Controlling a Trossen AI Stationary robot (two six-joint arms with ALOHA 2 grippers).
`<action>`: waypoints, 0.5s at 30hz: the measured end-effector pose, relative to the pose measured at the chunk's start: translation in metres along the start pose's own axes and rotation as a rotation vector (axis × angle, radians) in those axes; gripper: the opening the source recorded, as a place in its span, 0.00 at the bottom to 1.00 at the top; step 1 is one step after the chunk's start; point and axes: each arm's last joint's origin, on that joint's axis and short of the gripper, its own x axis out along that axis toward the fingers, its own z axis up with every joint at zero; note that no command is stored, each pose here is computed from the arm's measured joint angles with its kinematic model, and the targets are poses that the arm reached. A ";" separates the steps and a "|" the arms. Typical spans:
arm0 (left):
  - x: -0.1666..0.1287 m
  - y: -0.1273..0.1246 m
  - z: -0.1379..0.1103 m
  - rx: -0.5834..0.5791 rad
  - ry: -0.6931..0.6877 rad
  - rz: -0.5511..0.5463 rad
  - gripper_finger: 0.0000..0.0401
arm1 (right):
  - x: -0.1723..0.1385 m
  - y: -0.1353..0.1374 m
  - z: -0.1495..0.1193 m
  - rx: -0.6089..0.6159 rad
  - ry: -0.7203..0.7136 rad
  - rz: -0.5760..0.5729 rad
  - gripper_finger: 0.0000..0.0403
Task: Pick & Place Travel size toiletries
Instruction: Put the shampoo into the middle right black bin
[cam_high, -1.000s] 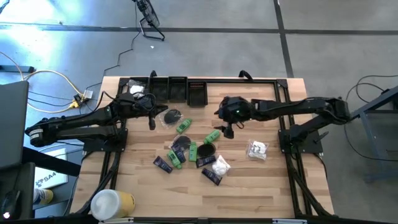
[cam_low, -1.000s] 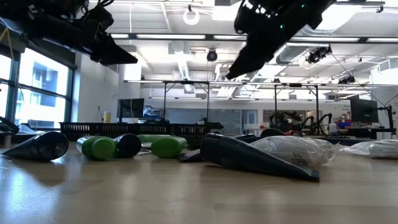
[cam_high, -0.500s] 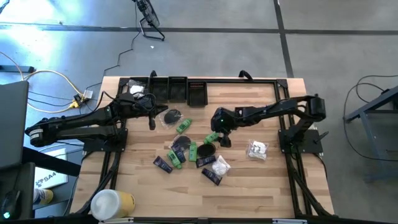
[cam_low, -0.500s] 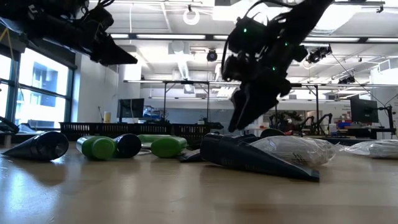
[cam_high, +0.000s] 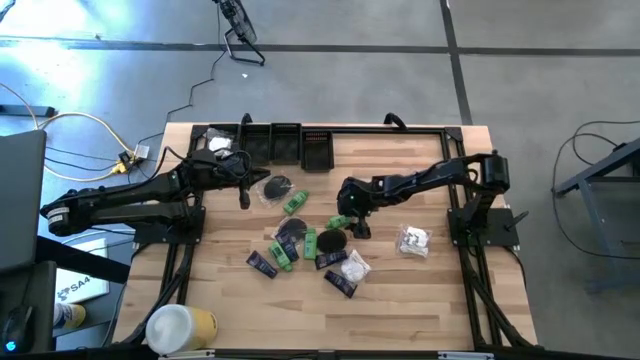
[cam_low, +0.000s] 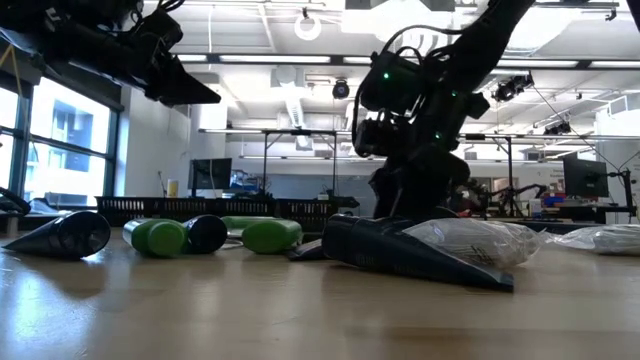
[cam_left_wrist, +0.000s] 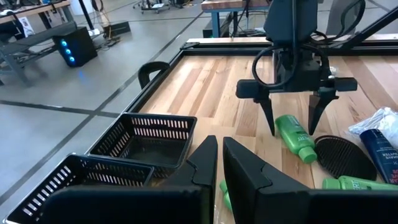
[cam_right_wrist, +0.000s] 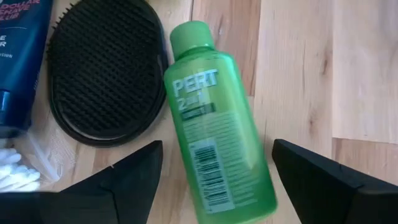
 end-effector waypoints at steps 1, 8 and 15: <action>0.000 0.000 0.000 0.000 0.000 0.000 0.06 | 0.000 0.000 0.000 0.000 -0.001 -0.002 0.74; 0.000 0.000 0.000 0.000 0.000 -0.001 0.06 | -0.001 0.000 0.001 -0.001 -0.008 -0.022 0.74; 0.000 0.000 0.000 0.000 0.000 -0.001 0.06 | -0.001 -0.001 0.002 -0.001 -0.012 -0.030 0.68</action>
